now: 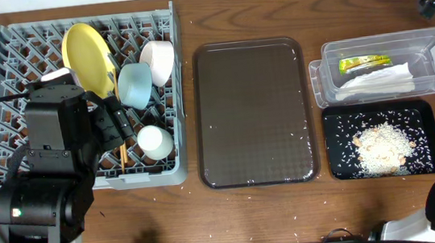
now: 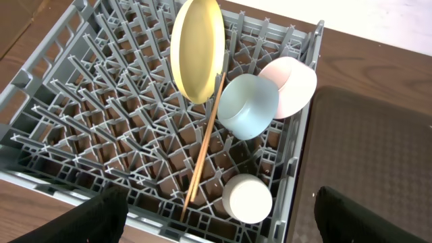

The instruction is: Sort waste into correct bins and load items into the dishwasher

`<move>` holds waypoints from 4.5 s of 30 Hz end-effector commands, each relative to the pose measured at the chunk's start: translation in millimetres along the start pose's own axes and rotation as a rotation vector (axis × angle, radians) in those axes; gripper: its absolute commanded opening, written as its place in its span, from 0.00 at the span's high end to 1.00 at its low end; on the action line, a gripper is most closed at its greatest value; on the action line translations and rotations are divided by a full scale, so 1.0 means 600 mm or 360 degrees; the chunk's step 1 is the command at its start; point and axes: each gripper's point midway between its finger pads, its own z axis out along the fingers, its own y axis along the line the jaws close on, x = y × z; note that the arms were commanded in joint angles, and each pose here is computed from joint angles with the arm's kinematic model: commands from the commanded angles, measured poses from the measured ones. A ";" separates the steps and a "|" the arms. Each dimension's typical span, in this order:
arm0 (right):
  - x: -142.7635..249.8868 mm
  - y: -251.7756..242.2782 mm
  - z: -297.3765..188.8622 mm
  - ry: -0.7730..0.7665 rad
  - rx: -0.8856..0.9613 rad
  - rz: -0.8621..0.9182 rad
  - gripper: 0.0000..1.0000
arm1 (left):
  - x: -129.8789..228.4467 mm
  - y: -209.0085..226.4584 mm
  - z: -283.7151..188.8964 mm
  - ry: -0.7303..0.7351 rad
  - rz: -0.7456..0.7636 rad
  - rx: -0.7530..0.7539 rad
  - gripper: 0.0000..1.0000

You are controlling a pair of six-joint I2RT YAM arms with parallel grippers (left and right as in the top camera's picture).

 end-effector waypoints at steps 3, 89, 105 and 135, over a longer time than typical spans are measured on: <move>0.029 0.097 -0.056 -0.0241 0.0249 -0.0450 0.01 | 0.000 0.000 0.001 0.0005 -0.0012 -0.0004 0.11; 0.428 -0.037 -0.003 -0.1169 -0.0476 -0.1045 0.01 | 0.000 0.000 0.001 0.0006 -0.0012 -0.0004 0.10; 0.428 -0.037 -0.003 -0.1169 -0.0476 -0.1045 0.01 | 0.027 0.028 -0.006 -0.0064 -0.0052 -0.0032 0.10; 0.428 -0.037 -0.003 -0.1169 -0.0476 -0.1045 0.01 | 0.231 0.118 0.180 -0.0994 -0.0335 0.0092 0.10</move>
